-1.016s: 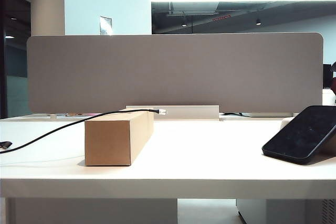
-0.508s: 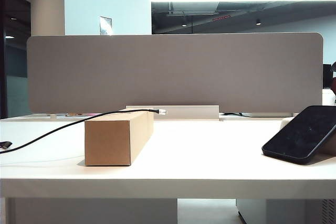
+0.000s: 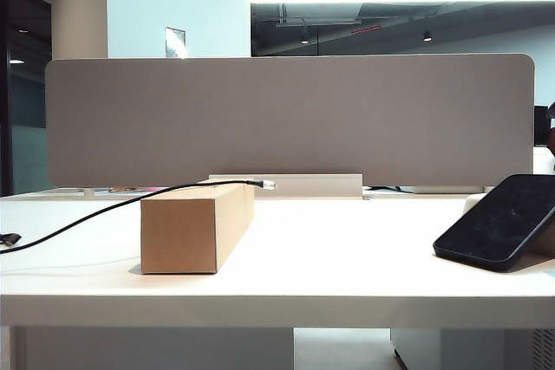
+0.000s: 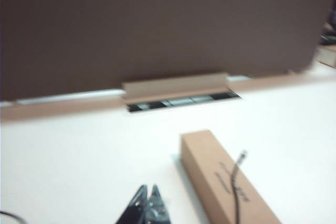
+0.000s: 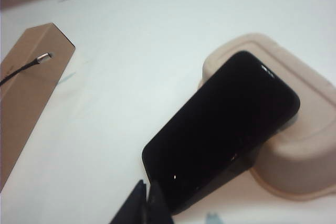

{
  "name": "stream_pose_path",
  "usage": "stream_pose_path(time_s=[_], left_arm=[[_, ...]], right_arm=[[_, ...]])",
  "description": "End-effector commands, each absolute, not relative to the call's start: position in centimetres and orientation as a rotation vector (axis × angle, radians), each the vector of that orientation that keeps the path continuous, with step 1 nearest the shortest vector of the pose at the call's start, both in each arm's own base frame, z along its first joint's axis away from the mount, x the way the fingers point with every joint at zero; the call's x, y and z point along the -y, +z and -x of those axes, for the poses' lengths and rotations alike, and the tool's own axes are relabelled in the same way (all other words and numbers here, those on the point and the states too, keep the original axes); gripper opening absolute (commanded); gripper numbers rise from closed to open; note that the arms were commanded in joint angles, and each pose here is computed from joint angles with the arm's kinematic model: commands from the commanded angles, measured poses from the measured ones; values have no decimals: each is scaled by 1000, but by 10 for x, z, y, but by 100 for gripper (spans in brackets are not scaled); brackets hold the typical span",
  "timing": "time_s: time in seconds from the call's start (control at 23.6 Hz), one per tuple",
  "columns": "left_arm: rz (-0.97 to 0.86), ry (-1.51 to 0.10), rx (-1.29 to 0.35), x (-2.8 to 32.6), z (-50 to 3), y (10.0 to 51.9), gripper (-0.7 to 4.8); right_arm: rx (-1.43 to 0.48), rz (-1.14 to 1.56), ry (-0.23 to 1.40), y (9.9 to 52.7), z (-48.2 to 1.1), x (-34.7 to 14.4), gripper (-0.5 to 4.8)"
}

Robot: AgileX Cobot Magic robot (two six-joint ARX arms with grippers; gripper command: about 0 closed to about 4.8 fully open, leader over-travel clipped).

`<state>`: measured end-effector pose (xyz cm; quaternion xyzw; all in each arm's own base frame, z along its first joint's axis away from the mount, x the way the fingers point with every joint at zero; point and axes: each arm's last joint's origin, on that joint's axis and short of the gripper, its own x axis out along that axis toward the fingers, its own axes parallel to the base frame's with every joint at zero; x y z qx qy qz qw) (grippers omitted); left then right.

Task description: Pick up the charging cable and the phone, plug the charging cable into the charging port on the phone, and finally place them back on the table.

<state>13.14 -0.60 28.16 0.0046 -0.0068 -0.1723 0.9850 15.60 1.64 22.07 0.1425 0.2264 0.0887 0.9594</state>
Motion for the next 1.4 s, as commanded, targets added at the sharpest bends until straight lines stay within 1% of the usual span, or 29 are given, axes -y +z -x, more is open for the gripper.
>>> stream_pose_path(time_s=[0.04,0.13,0.21,0.34,0.42,0.47,0.51,0.55,0.63,0.76,0.85,1.4], left_arm=[[2,-406,-35,8,-150,291,-5],[7,-422,-66,10,-161,294,-5],[10,-446,-97,15,-173,298,-5],[15,-491,-144,24,-188,304,-5],[16,-526,-173,33,-199,308,-5],[17,-543,-184,37,-204,309,-5],[14,-572,-214,44,-213,311,-5],[8,-583,-230,47,-217,312,-4],[-6,-622,-317,62,-232,314,-4],[-53,-633,-382,73,-245,315,-3],[-56,-654,-388,80,-248,314,-3],[-78,-636,-385,79,-249,315,-3]], right_arm=[[-478,-345,173,220,-161,-17,27],[-503,-373,164,216,-163,-17,29],[-527,-389,157,213,-165,-17,68],[-565,-401,146,208,-169,-17,165],[-595,-440,126,203,-172,-17,241],[-608,-456,118,201,-173,-16,267],[-635,-498,112,197,-177,-16,328],[-648,-522,109,195,-179,-15,349],[-685,-585,105,188,-186,-12,350],[-703,-653,120,180,-197,-10,350],[-718,-657,115,173,-203,-10,350],[-763,-752,78,131,-235,-9,346]])
